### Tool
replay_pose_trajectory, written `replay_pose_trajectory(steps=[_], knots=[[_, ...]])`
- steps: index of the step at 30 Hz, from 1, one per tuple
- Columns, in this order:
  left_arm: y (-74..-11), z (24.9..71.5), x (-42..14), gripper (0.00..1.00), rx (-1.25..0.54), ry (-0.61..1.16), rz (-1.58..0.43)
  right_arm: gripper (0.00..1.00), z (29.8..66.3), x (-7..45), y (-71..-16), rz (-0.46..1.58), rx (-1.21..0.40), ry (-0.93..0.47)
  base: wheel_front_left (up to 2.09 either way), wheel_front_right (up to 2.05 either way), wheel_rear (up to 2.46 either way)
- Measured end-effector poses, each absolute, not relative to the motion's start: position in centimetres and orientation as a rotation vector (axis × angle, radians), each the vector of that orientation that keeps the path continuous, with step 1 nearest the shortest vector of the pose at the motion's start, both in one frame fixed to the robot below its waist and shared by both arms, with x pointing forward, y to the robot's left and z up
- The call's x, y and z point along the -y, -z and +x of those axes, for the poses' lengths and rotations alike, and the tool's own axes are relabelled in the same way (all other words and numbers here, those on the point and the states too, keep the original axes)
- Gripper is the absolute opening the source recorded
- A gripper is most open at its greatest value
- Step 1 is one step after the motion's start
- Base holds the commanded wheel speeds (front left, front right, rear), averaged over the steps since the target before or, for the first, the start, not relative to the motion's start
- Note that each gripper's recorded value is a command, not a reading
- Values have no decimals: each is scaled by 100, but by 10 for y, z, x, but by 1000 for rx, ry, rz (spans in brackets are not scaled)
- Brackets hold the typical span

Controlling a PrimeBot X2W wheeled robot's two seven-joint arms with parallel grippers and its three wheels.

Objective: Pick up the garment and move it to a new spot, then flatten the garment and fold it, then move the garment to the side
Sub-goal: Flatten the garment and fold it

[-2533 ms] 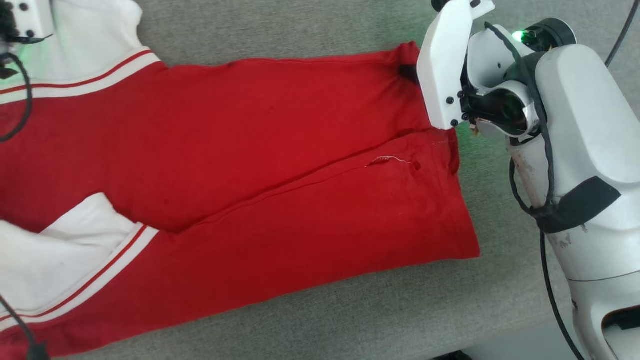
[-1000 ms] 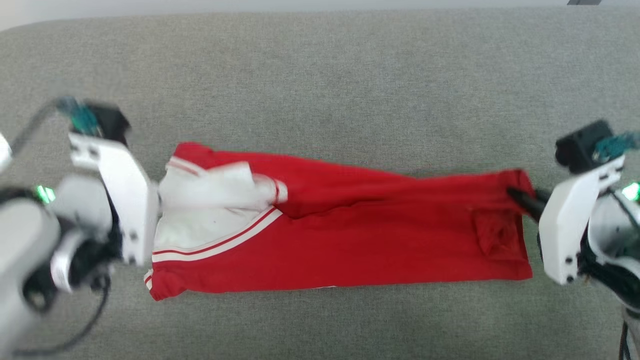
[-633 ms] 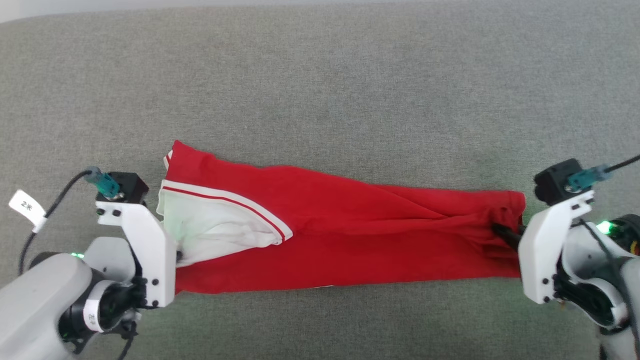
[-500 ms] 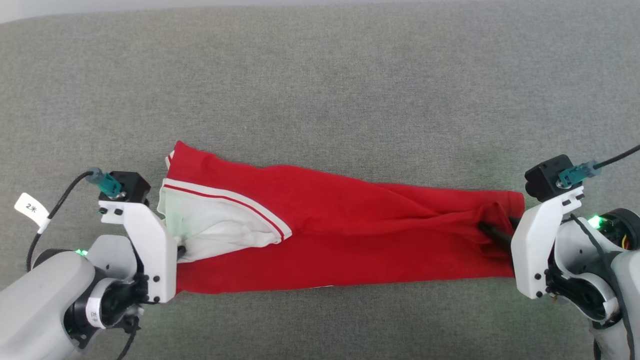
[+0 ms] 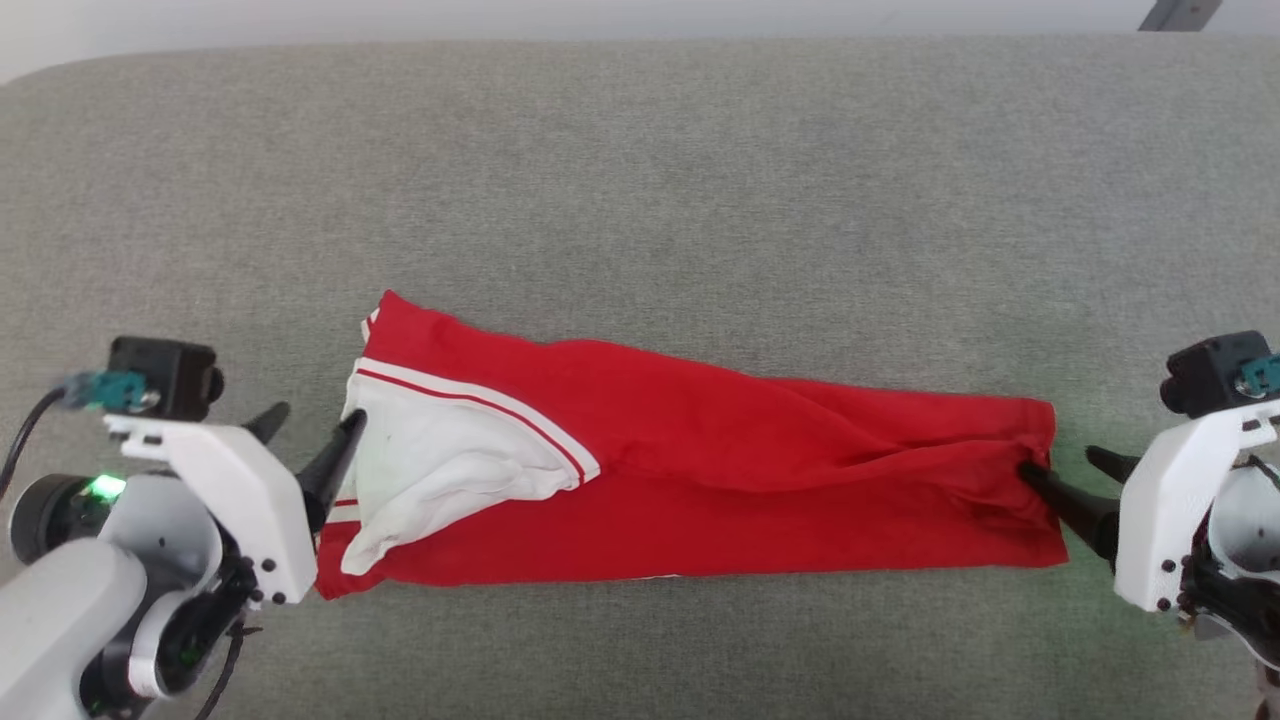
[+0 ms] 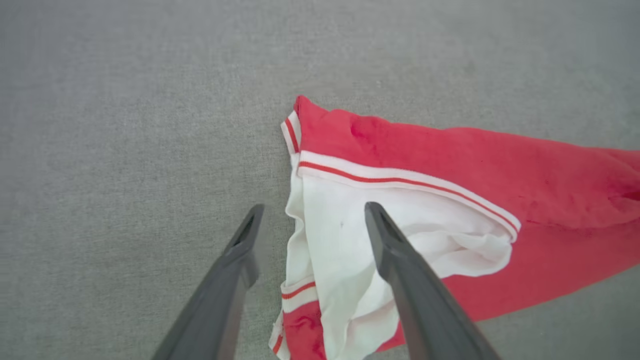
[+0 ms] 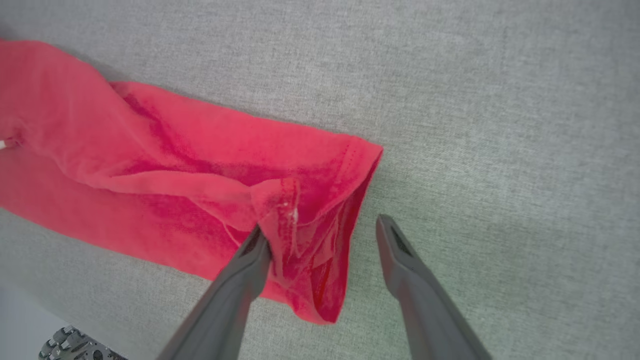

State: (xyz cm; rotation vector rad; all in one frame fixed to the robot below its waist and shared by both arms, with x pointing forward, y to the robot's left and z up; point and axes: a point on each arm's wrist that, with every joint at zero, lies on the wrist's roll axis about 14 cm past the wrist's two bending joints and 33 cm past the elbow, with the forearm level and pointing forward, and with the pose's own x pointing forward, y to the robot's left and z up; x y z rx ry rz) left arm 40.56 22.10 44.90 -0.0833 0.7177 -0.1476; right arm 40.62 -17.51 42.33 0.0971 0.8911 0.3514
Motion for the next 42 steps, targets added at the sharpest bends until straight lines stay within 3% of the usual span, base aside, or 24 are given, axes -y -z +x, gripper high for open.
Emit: replay_pose_trajectory(steps=[7,20,21,22,30,42], knots=[[-465,401,-238,100,-482,89,-104,100,405,175,-403,158,-951,-321,0,0,0],[-449,357,-274,100,-373,-97,-188,100,410,127,-370,147,-1122,-477,0,0,0],[-446,353,-276,100,-375,-110,-197,40,410,125,-369,134,-1130,-487,0,0,0],[-443,349,-278,100,-377,-127,-205,0,411,124,-369,127,-1138,-496,0,0,0],[-450,340,-287,100,-287,-193,-246,0,424,139,-379,166,-1115,-463,0,0,0],[-471,325,-287,100,-112,-210,-242,0,447,244,-408,169,-1014,-164,0,0,0]])
